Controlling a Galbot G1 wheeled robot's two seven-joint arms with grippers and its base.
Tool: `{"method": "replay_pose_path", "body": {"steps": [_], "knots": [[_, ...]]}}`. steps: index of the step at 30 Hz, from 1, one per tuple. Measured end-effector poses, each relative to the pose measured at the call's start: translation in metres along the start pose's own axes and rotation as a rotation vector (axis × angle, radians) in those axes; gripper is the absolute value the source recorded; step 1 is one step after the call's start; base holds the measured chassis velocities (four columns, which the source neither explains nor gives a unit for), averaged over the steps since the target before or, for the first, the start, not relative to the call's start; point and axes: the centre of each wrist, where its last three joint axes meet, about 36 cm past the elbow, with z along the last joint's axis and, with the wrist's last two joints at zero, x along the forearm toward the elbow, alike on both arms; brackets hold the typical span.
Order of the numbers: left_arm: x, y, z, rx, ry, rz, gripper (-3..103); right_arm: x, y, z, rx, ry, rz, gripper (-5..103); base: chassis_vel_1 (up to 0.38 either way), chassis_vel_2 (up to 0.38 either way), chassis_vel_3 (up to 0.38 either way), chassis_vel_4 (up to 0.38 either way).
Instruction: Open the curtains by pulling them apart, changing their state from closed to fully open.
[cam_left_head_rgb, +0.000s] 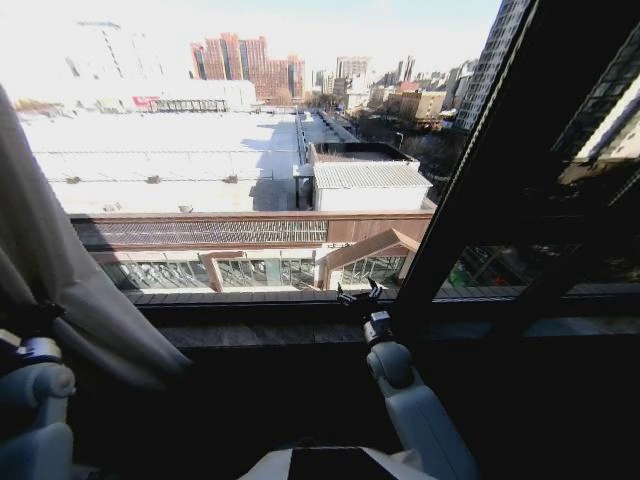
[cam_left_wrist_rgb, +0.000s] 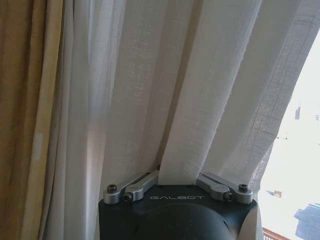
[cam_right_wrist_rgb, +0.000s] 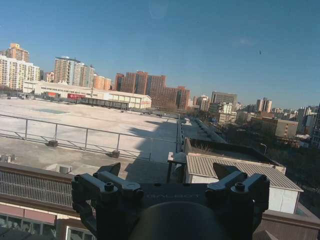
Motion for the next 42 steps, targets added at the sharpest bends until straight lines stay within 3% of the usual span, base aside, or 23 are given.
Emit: {"method": "replay_pose_path", "body": {"steps": [1,6,7,9,10,14,20,22,24,25,29,30,31,34,35,39,40,42], "knots": [[0.000,0.000,0.000,0.000,0.000,0.000,0,0.000,0.000,0.000,0.000,0.000,0.000,100,0.000,0.000,0.000,0.000],[-0.030,0.020,-0.012,0.016,0.009,-0.188,0,0.000,-0.003,0.002,0.010,0.005,-0.005,100,0.000,0.000,0.000,0.000],[-0.030,0.020,-0.012,0.016,0.009,-0.188,0,0.000,-0.003,0.002,0.010,0.005,-0.005,100,0.000,0.000,0.000,0.000],[-0.047,0.034,-0.020,0.029,0.010,-0.285,0,0.000,-0.007,0.002,0.012,0.006,-0.002,100,0.000,0.000,0.000,0.000],[-0.047,0.034,-0.020,0.029,0.010,-0.285,0,0.000,-0.007,0.002,0.012,0.006,-0.002,100,0.000,0.000,0.000,0.000],[-0.069,0.058,-0.033,0.038,0.012,-0.425,0,0.000,-0.009,0.004,0.009,0.011,-0.002,100,0.000,0.000,0.000,0.000],[-0.069,0.059,-0.035,0.021,0.028,-0.449,0,-0.002,-0.007,0.004,0.005,0.009,-0.007,100,0.000,0.000,0.000,0.000],[-0.059,0.048,-0.035,0.012,0.035,-0.409,-1,-0.002,-0.006,0.003,0.003,0.008,-0.010,100,0.000,0.000,0.000,0.000],[-0.050,0.036,-0.036,0.011,0.033,-0.355,10,-0.002,-0.007,0.003,0.003,0.007,-0.011,100,0.000,0.000,0.000,0.000],[-0.050,0.036,-0.036,0.011,0.033,-0.355,10,-0.002,-0.007,0.003,0.003,0.007,-0.011,100,0.000,0.000,0.000,0.000],[-0.025,0.010,-0.034,0.005,0.023,-0.167,26,0.000,-0.011,0.002,-0.001,0.006,-0.010,100,0.000,0.000,0.000,0.000],[-0.025,0.010,-0.034,0.005,0.023,-0.167,26,0.000,-0.011,0.002,-0.001,0.006,-0.010,100,0.000,0.000,0.000,0.000],[-0.017,0.005,-0.034,-0.001,0.019,-0.114,32,0.000,-0.012,0.002,-0.001,0.006,-0.010,100,0.000,0.000,0.000,0.000],[0.027,-0.020,-0.039,-0.030,-0.001,0.111,48,0.004,-0.016,0.001,0.004,0.007,-0.010,100,0.000,0.000,0.000,0.000],[0.027,-0.020,-0.039,-0.030,-0.001,0.111,48,0.004,-0.016,0.001,0.004,0.007,-0.010,100,0.000,0.000,0.000,0.000],[0.091,-0.052,-0.050,-0.047,0.013,0.313,64,0.009,-0.017,0.002,0.005,0.011,-0.012,100,0.000,0.000,0.000,0.000],[0.091,-0.052,-0.050,-0.047,0.013,0.313,64,0.009,-0.017,0.002,0.005,0.011,-0.012,100,0.000,0.000,0.000,0.000],[0.126,-0.068,-0.053,-0.044,0.037,0.411,75,0.011,-0.015,0.003,-0.001,0.016,-0.012,100,0.000,0.000,0.000,0.000]]}}
